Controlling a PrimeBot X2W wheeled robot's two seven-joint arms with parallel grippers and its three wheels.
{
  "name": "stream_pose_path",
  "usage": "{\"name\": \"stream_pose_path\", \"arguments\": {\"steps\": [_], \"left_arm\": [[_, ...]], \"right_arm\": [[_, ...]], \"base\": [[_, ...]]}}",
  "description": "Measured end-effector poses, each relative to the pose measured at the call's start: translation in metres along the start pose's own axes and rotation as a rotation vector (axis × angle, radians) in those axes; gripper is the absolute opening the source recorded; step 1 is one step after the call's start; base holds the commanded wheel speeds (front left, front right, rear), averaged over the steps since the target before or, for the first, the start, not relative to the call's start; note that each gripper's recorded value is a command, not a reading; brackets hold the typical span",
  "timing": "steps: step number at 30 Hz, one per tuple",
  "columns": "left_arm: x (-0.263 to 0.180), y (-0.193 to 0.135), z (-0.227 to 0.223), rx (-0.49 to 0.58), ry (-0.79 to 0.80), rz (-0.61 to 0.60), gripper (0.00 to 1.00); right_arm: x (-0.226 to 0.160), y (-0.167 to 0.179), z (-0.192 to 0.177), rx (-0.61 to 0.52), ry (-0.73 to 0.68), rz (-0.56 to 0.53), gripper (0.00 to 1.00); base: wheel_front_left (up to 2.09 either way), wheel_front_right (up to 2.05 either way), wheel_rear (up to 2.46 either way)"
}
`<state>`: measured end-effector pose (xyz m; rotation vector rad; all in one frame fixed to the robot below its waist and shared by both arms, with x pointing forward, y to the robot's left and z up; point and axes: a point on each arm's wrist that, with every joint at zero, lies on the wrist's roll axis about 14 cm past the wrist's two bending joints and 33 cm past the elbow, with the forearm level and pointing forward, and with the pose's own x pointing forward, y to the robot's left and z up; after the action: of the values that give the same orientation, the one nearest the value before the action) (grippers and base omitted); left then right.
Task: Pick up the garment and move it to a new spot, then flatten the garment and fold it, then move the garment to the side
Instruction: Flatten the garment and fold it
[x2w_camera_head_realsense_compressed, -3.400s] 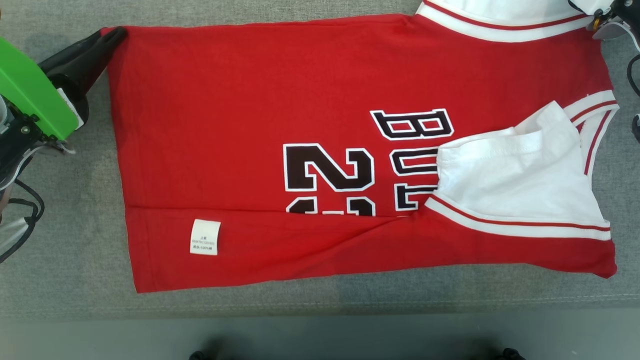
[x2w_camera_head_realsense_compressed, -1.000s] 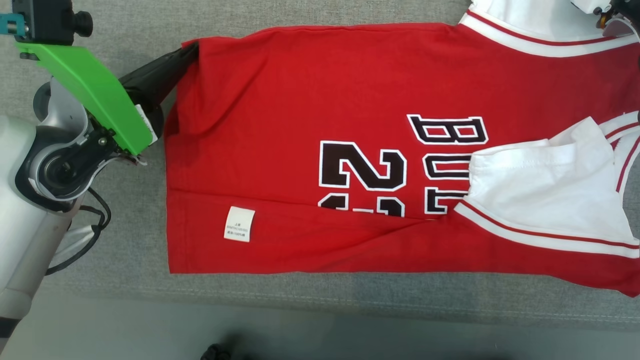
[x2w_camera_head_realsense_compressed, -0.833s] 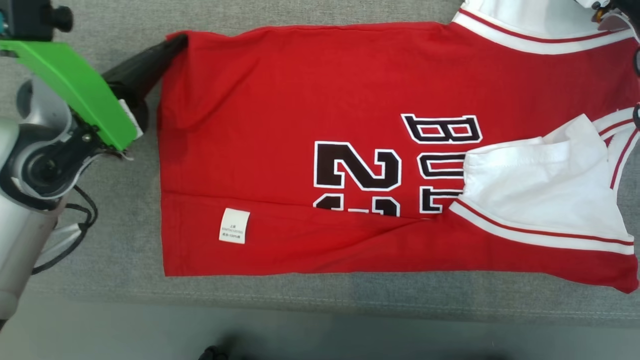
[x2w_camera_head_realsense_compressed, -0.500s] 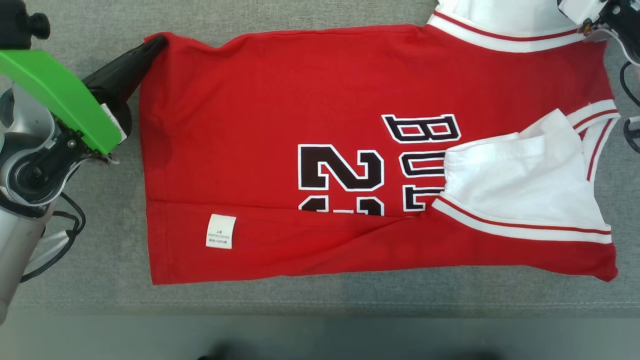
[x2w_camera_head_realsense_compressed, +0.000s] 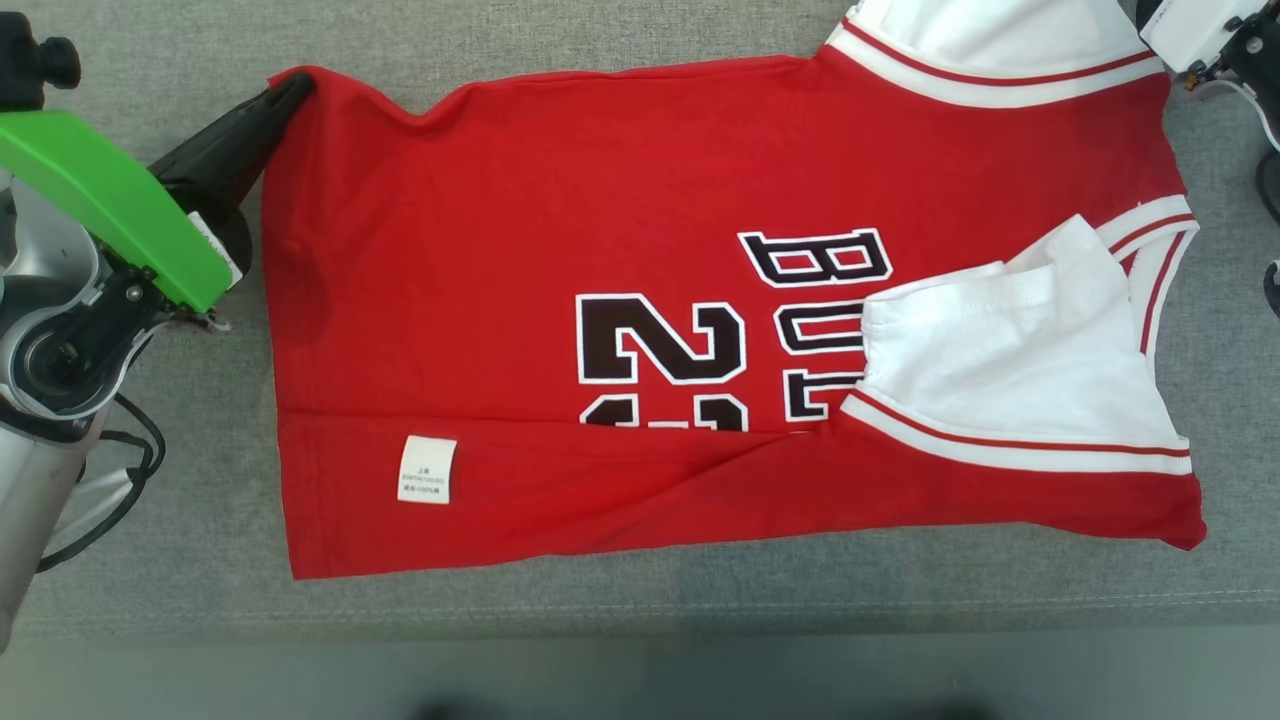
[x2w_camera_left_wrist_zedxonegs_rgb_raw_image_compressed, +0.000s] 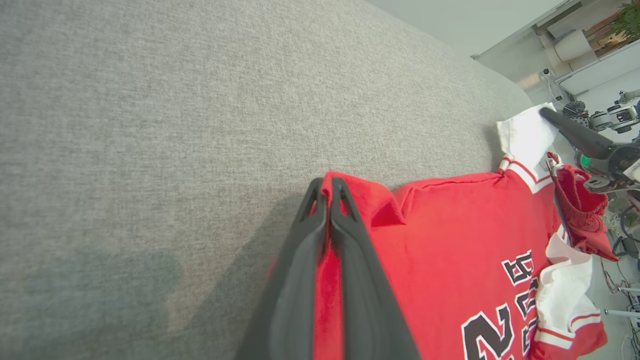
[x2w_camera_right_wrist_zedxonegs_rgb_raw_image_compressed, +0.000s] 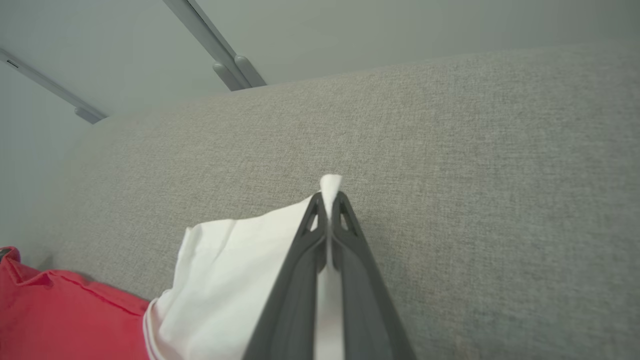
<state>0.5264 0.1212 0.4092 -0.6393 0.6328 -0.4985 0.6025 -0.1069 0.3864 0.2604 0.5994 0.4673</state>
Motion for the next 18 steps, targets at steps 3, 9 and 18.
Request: {"name": "stream_pose_path", "arguments": {"steps": [3, 9, 18], "left_arm": [[-0.002, 0.002, 0.002, -0.003, -0.018, 0.007, 0.0], [-0.01, 0.005, 0.0, -0.011, -0.038, 0.028, 0.0], [-0.02, 0.001, 0.001, -0.012, -0.066, 0.035, 0.0]], "right_arm": [[-0.002, 0.003, 0.001, 0.006, -0.016, 0.008, 0.0], [-0.009, 0.008, -0.004, 0.017, -0.025, 0.022, 0.0], [-0.024, 0.006, 0.01, 0.001, -0.068, 0.006, 0.0]], "base": [[0.0, 0.0, 0.0], [0.0, 0.0, 0.0], [0.0, 0.0, 0.0]]}}
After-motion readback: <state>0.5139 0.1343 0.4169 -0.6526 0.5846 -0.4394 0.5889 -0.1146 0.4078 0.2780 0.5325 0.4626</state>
